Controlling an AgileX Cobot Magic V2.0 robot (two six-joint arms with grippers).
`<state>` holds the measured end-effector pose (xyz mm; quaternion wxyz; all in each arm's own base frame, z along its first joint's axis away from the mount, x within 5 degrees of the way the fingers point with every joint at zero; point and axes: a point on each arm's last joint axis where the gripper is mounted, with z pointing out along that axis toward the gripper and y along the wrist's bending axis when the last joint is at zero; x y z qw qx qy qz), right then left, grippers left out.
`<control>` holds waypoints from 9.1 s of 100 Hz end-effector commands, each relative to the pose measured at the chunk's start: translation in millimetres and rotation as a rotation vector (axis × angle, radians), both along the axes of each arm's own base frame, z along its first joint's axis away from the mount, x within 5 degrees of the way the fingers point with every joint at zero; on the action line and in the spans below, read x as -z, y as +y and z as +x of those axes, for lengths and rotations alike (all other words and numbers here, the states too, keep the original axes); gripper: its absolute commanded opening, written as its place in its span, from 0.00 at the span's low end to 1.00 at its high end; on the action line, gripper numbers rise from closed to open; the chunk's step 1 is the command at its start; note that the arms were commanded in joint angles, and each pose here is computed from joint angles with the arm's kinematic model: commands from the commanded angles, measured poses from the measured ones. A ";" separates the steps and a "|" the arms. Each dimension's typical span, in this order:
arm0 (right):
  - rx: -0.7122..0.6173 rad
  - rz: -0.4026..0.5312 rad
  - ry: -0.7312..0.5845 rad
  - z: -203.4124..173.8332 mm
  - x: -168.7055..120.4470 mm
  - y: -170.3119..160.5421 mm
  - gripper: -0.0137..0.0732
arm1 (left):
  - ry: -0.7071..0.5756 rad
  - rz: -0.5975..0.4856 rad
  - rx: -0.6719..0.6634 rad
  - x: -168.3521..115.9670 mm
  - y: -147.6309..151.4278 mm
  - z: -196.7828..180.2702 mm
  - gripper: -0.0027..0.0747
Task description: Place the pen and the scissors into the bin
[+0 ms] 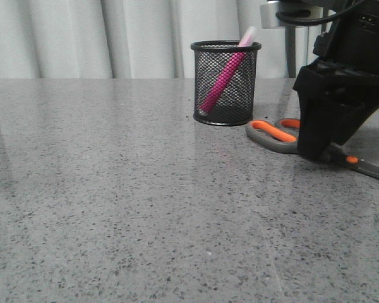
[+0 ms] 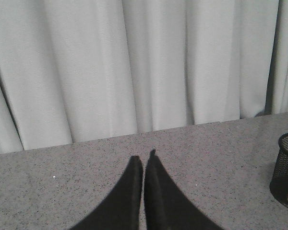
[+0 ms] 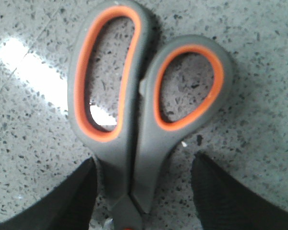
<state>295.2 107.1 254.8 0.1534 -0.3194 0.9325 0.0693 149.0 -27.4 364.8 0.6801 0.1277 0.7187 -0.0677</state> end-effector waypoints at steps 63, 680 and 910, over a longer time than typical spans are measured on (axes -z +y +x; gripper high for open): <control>-0.003 0.024 -0.055 -1.0 -19.2 1.0 0.61 | -0.038 -0.051 -0.028 -11.6 2.4 -0.5 0.01; 0.396 0.497 -1.529 -230.7 -13.7 -102.4 0.07 | -0.206 -0.222 -0.153 98.3 19.1 -97.6 0.01; 0.395 0.495 -1.524 -230.3 -12.8 -102.2 0.07 | -0.169 -0.077 -0.232 162.2 25.1 -93.9 0.01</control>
